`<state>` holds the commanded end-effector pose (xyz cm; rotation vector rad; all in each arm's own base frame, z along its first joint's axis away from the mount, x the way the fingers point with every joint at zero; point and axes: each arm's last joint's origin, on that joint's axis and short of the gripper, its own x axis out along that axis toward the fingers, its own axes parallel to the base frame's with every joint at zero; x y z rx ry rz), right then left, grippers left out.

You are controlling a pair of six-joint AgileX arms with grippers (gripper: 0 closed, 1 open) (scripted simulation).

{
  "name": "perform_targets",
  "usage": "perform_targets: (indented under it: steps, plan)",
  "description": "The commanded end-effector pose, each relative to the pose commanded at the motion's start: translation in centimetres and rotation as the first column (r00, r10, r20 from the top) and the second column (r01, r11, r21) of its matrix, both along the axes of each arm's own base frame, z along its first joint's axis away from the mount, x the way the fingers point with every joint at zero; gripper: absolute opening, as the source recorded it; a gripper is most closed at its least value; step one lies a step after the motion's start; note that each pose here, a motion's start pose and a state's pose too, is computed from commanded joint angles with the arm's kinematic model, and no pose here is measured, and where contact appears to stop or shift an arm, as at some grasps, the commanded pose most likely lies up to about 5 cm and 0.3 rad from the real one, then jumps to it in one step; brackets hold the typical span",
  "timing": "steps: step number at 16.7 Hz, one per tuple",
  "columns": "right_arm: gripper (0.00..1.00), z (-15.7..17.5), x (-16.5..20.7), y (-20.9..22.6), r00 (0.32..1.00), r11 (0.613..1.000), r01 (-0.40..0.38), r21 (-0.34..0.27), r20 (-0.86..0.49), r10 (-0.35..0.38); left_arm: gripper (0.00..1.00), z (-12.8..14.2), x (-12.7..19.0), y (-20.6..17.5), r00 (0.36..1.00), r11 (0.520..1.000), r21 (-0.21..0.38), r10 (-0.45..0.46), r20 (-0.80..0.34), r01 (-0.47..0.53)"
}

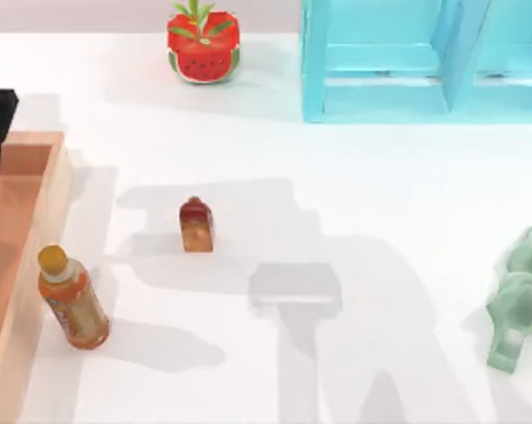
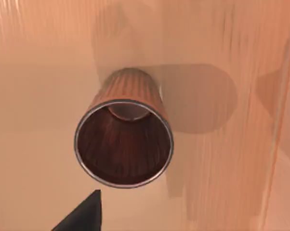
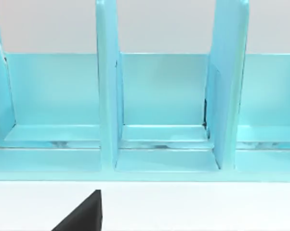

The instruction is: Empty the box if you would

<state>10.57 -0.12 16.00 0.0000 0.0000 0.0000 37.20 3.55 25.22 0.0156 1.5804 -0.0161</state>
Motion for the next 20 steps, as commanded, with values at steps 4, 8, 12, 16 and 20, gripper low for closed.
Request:
perform_targets:
  steps: [4, 8, 12, 16, 20]
  plan:
    - [1.0, 0.0, 0.0, 0.0, 1.0, 1.0, 0.0, 0.0, 0.0, 0.0, 1.0, 0.6, -1.1, 1.9, 1.0, 1.0, -0.003, -0.001, 0.007, 0.001]
    - [1.0, 0.0, 0.0, 0.0, 1.0, 1.0, 0.0, 0.0, 0.0, 0.0, 1.0, 0.5, -0.9, 1.8, 1.0, 1.0, -0.001, -0.003, 0.008, 0.003]
    - [1.0, 0.0, 0.0, 0.0, 1.0, 1.0, 0.0, 0.0, 0.0, 0.0, 1.0, -3.3, 0.4, 3.3, 1.0, 1.0, -0.004, -0.001, 0.001, 0.001]
    - [1.0, 0.0, 0.0, 0.0, 1.0, 1.0, 0.0, 0.0, 0.0, 0.0, 1.0, -7.9, 0.3, 3.4, 1.0, 1.0, -0.002, 0.0, 0.006, 0.0]
    - [1.0, 0.0, 0.0, 0.0, 1.0, 1.0, 0.0, 0.0, 0.0, 0.0, 1.0, -9.3, -1.0, 2.0, 1.0, 1.0, -0.002, -0.001, 0.006, 0.001]
